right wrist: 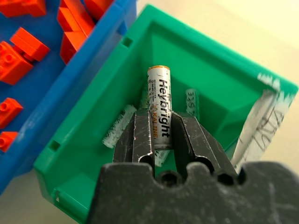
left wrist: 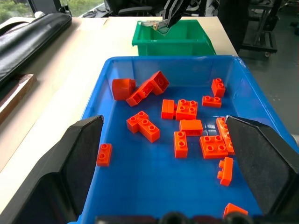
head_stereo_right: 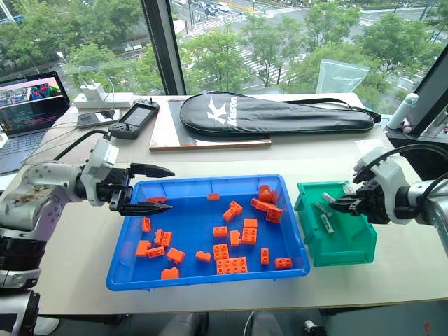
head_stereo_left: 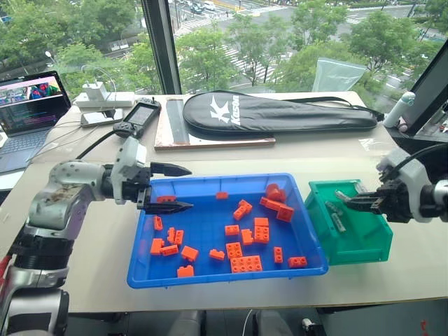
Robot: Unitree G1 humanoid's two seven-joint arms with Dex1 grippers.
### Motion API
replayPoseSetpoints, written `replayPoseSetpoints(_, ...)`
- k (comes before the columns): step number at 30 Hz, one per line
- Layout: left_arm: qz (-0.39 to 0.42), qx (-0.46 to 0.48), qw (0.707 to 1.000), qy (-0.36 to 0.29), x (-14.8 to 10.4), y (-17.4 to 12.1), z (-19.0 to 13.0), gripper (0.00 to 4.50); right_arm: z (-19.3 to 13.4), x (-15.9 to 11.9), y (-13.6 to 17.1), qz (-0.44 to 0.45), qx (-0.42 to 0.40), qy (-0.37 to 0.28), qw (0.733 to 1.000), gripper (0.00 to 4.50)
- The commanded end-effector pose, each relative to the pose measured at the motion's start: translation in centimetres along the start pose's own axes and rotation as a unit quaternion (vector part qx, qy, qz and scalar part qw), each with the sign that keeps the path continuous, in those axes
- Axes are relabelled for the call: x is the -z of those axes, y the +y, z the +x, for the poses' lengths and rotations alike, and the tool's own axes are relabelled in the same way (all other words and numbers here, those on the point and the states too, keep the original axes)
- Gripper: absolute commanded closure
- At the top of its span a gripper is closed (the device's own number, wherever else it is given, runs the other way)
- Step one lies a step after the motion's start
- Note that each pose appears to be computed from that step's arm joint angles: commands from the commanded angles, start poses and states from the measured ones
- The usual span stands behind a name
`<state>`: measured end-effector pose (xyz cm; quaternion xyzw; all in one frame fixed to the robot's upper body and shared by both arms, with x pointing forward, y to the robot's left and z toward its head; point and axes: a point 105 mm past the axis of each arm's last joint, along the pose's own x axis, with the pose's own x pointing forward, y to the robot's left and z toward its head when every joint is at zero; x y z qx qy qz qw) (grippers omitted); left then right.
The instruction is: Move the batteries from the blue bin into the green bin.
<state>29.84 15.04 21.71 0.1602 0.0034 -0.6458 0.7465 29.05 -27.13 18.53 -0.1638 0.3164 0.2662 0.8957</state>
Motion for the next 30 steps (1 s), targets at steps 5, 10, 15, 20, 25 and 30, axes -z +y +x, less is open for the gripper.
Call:
replayPoseSetpoints(5, 0.012, -0.012, 1.0, -0.012, -1.1, 0.9, 0.9, 0.0, -2.1, -1.6, -2.3, 0.0, 0.075, -0.041, 0.996, 1.66)
replayPoseSetpoints(10, -0.012, -0.074, 0.997, 0.01, -0.1, 2.2, 0.1, 0.0, -4.3, -3.6, -3.8, -0.026, 0.11, -0.112, 0.987, 0.04)
replayPoseSetpoints(15, 0.008, -0.193, 0.981, 0.023, 0.5, 4.5, -1.2, 0.0, -6.7, -5.4, -4.7, -0.007, 0.132, -0.265, 0.955, 0.04)
replayPoseSetpoints(20, 0.011, -0.307, 0.951, 0.025, 1.5, 5.9, -3.2, 0.0, -7.7, -3.3, -5.5, 0.009, 0.155, -0.323, 0.934, 0.04)
replayPoseSetpoints(25, -0.024, -0.395, 0.918, 0.0, 3.1, 5.7, -6.4, 0.0, -7.7, -0.1, -8.0, 0.064, 0.192, -0.355, 0.913, 0.04)
replayPoseSetpoints(30, -0.035, -0.407, 0.913, -0.022, 3.4, 5.2, -7.0, 0.0, -6.9, 0.5, -9.2, 0.07, 0.206, -0.342, 0.914, 0.04)
